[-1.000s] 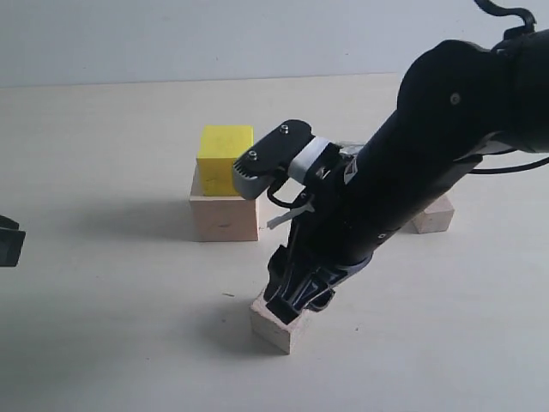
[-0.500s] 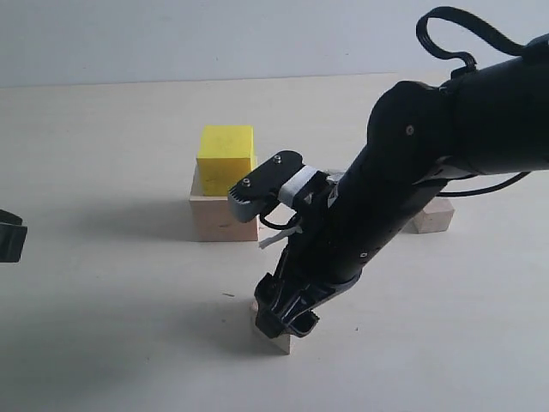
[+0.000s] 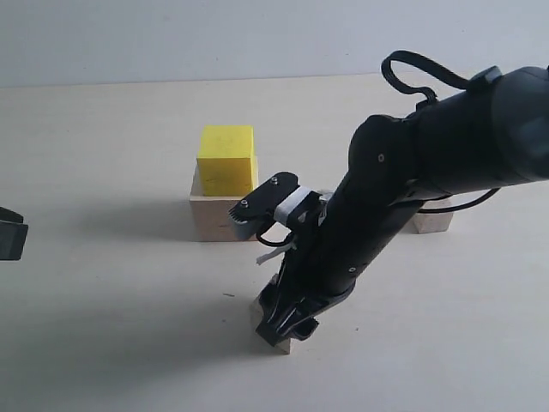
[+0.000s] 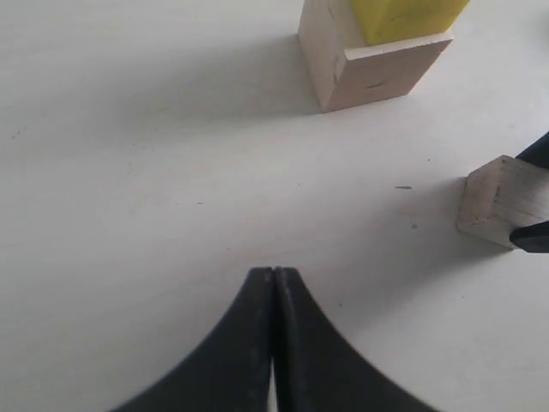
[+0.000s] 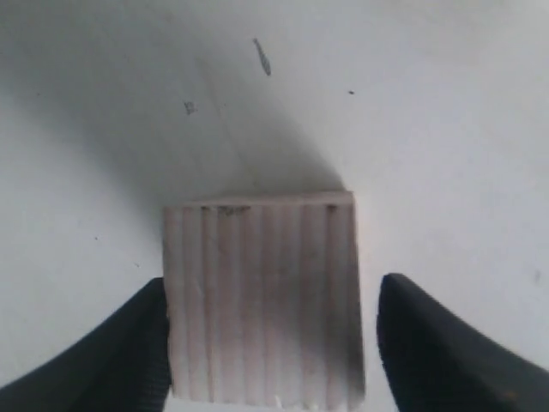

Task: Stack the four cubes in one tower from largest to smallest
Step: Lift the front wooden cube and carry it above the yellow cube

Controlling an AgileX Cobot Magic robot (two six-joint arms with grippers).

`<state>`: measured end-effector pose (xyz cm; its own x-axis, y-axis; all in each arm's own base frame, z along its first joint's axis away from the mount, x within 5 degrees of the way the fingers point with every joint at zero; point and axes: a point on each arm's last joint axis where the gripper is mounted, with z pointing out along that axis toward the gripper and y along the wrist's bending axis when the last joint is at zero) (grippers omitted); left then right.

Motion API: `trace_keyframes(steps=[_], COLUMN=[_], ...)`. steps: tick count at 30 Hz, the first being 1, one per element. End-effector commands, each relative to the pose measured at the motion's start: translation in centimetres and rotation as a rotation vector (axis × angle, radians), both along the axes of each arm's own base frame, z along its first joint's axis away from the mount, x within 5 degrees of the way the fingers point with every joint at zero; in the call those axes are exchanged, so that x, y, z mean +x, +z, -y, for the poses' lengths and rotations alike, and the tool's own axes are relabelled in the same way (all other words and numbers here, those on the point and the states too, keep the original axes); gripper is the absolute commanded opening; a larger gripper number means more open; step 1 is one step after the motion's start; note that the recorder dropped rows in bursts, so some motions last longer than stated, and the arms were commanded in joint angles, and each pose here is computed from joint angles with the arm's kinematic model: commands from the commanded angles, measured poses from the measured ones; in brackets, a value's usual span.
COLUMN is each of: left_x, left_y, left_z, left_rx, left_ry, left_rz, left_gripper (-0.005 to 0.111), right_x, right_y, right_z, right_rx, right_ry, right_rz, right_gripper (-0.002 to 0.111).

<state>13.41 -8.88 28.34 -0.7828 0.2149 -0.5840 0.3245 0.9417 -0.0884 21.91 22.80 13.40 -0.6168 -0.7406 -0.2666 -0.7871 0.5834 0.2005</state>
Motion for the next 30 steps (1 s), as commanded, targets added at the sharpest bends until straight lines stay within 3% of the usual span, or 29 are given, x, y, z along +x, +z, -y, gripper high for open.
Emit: trace_keyframes(steps=[1,5,6,11,16,22,26,30], left_x=[0.0,0.0,0.0,0.0,-0.1,-0.2,-0.4,-0.6], left_y=[0.0,0.0,0.0,0.0,-0.1,-0.2,-0.2,-0.3], left_z=[-0.1,-0.1,-0.1,-0.1,-0.1,-0.2,0.0,0.2], left_rx=[-0.009,-0.009,-0.007,-0.003,0.015,0.027,0.012,0.0], left_ry=[0.005,0.005,0.004,0.001,-0.019,-0.021,-0.034,-0.067], left_rz=[0.008,0.008,0.009,0.007,0.008,-0.011,-0.028,-0.049], left_gripper=[0.001,0.001,0.001,0.001,0.001,0.001,0.001,0.001], right_x=[0.0,-0.4,-0.6,0.1,3.1,8.3,10.9,11.8], right_y=[0.0,1.1,1.8,6.7,12.3,17.7,20.5,22.2], right_z=[-0.1,0.1,0.2,1.3,3.1,5.1,5.8,4.5], right_rx=[0.006,0.012,0.018,-0.034,-0.146,-0.104,-0.086,-0.074], right_ry=[-0.001,0.004,0.012,0.041,-0.064,-0.165,-0.11,0.263], right_rz=[0.011,-0.001,0.004,0.162,0.379,0.534,0.582,0.66], right_gripper=[0.039,0.002,0.0,0.0,0.0,0.0,0.0,0.0])
